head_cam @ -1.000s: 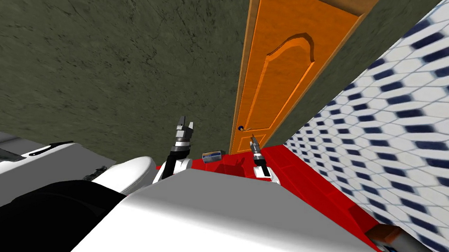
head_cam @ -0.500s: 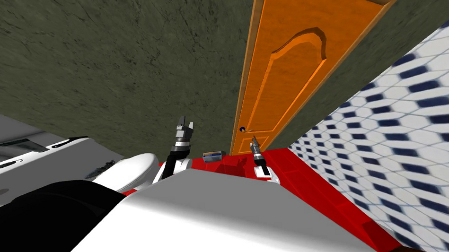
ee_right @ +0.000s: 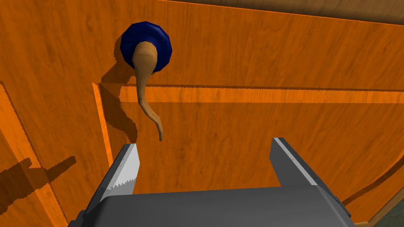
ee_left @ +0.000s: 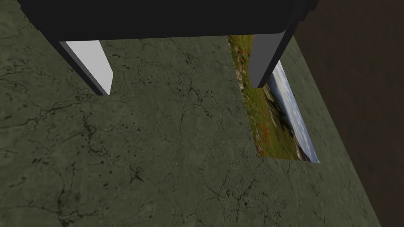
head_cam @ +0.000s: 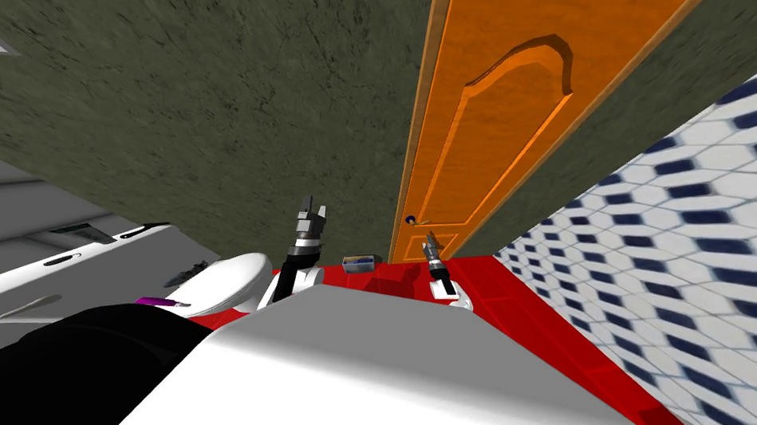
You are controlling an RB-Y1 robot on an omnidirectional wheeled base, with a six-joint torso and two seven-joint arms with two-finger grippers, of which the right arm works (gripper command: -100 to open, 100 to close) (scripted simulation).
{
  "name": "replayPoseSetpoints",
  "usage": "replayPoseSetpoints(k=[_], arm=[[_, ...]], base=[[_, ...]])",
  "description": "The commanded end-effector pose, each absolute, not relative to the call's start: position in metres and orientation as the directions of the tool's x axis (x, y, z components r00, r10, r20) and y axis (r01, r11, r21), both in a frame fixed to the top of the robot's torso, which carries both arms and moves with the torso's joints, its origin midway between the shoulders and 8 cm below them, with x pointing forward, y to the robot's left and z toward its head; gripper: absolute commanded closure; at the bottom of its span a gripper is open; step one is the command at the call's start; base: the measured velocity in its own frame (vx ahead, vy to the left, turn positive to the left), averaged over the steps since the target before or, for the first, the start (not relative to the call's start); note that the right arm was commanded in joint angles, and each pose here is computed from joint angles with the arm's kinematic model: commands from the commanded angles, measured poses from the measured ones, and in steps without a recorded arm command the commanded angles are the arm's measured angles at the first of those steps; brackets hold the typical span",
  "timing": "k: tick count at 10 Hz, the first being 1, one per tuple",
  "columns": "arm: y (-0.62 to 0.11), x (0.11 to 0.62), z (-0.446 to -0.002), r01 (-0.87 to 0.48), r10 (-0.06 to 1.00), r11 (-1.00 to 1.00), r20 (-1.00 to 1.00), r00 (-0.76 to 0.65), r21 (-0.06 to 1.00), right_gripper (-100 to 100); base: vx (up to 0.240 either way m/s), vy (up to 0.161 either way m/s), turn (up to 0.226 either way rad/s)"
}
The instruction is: Pull the door open
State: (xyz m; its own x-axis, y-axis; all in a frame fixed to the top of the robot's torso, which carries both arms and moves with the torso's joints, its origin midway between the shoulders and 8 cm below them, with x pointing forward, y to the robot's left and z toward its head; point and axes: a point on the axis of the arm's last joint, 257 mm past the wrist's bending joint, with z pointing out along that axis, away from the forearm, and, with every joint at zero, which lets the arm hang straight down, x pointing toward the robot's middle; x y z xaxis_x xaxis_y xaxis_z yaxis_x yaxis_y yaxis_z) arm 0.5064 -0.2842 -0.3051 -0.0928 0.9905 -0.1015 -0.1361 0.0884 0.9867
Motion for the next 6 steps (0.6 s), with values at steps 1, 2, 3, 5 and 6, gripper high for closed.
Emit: replayPoseSetpoints(k=[1,2,3,5,6], arm=[[-0.290,0.511,-0.311,-0.121,0.991,0.090,-0.101,-0.091,0.989,-100],[-0.295,0.512,-0.319,-0.102,0.991,0.092,-0.101,-0.088,0.990,-100],[-0.297,0.510,-0.324,-0.091,0.991,0.093,-0.101,-0.086,0.991,-100],[-0.305,0.512,-0.334,-0.064,0.992,0.096,-0.101,-0.081,0.993,-100],[-0.309,0.513,-0.339,-0.050,0.992,0.098,-0.101,-0.078,0.994,-100]], base=[[0.039,-0.061,0.184],[0.053,-0.089,0.170],[0.036,-0.060,0.053],[0.021,-0.042,0.117],[0.027,-0.062,0.137]])
